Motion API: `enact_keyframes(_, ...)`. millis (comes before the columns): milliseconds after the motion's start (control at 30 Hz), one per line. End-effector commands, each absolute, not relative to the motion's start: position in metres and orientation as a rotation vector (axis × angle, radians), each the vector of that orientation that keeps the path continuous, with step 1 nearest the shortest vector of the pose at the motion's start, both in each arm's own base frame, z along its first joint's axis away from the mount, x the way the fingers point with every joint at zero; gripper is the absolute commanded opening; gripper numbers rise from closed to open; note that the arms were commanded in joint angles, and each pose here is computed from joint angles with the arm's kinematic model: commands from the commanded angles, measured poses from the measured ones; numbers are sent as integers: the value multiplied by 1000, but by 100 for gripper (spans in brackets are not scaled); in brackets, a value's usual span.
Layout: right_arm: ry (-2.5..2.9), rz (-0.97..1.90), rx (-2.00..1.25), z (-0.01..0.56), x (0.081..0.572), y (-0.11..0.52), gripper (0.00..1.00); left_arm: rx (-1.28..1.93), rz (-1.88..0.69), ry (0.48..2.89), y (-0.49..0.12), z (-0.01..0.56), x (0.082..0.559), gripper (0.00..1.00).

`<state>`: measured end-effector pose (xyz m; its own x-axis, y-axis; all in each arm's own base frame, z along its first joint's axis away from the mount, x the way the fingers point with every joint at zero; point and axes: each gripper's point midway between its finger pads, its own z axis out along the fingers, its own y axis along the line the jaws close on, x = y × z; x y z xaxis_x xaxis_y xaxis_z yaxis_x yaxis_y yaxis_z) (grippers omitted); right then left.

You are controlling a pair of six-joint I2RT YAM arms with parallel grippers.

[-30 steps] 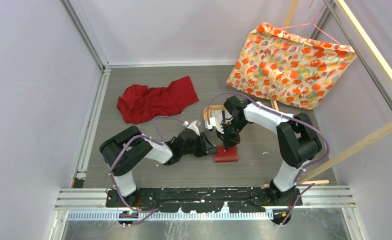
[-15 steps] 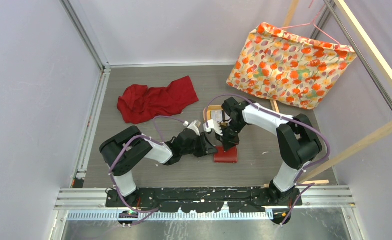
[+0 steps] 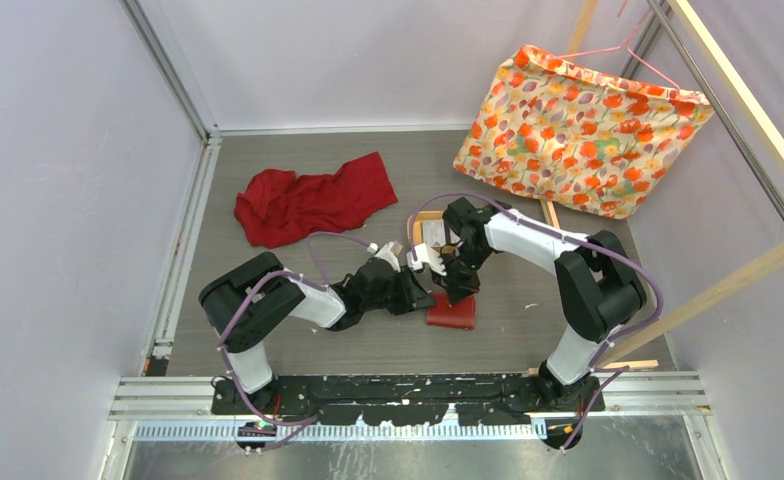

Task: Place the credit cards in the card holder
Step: Close the card holder at the center of the board.

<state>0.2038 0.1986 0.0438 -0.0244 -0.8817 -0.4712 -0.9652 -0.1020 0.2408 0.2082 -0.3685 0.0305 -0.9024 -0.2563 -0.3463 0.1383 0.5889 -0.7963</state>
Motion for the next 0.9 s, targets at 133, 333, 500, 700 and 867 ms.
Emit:
enact_keyframes(133,1991,782,-2153,41,183,193,1,-98,-1124,2473,-348,9,199,31)
enact_keyframes(333,2008,724,-2165,35,182,192,1,-104,-1136,2451,-347,15,200,33)
enact_keyframes(500,2037,679,-2150,31,184,192,1,-108,-1146,2438,-346,19,200,34)
enact_keyframes(700,2050,667,-2107,36,187,198,1,-98,-1162,2424,-346,24,199,35)
enact_keyframes(867,2055,689,-2081,40,187,203,1,-79,-1174,2444,-350,21,196,35)
